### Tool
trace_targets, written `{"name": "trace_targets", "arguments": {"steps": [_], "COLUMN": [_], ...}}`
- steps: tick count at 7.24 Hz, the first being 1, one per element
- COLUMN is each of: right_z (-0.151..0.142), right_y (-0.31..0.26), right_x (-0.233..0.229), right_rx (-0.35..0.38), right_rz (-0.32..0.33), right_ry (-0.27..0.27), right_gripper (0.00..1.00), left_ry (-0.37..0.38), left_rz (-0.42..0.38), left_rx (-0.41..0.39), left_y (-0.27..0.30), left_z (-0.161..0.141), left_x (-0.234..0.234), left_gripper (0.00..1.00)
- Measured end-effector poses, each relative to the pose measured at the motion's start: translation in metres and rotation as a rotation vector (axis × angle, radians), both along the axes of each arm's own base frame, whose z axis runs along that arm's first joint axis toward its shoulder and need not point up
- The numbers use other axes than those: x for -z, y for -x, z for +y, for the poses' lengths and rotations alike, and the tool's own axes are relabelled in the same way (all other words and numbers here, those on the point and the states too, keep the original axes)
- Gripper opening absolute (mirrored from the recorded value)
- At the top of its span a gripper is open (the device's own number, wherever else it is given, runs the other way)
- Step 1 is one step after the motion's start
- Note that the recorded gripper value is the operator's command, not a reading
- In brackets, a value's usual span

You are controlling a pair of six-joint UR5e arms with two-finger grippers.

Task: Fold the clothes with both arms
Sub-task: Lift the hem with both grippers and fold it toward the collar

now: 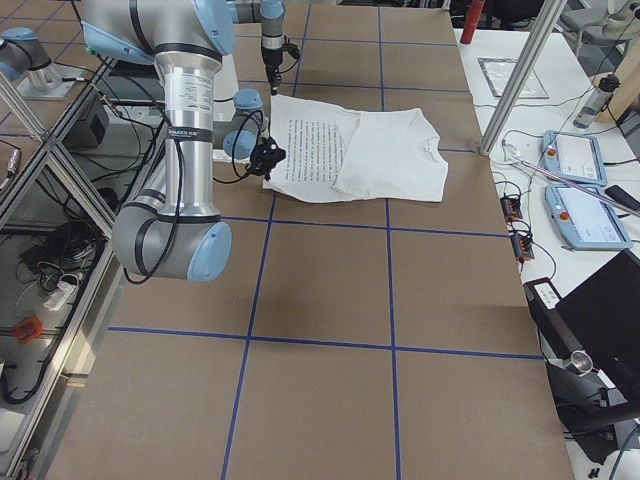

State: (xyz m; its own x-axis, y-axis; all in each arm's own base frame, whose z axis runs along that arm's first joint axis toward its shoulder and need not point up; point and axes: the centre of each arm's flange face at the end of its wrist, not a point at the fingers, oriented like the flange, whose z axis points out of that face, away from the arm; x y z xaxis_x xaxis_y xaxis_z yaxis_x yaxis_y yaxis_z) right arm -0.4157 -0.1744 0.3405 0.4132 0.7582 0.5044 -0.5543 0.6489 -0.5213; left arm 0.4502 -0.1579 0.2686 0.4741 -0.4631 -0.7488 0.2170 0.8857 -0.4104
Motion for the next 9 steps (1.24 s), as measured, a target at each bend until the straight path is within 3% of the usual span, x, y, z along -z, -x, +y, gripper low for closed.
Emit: {"name": "trace_targets", "arguments": {"steps": [2,4,7,9], "right_z": [-0.002,-0.024,-0.104,-0.189], "right_y": [-0.013,-0.034,-0.068,-0.071], "right_x": [0.019,0.035,0.044,0.049], "right_rx": [-0.008,-0.058,-0.093,-0.097], "right_rz": [-0.039,-0.071,-0.043,0.041], "right_ry": [-0.004,-0.021,-0.2,-0.29], "right_gripper": [0.0,0.0,0.0,0.0], "left_ry": [-0.002,-0.033,-0.216,-0.313], "left_rz": [0.045,0.077,0.097,0.069], "left_rx": [0.01,0.07,0.171,0.246], "left_y": [0.018,0.038,0.058,0.059], "left_z": [-0.003,-0.033,-0.113,-0.178], "left_x": [0.018,0.031,0.053,0.064], "left_gripper": [0.0,0.0,0.0,0.0]}}
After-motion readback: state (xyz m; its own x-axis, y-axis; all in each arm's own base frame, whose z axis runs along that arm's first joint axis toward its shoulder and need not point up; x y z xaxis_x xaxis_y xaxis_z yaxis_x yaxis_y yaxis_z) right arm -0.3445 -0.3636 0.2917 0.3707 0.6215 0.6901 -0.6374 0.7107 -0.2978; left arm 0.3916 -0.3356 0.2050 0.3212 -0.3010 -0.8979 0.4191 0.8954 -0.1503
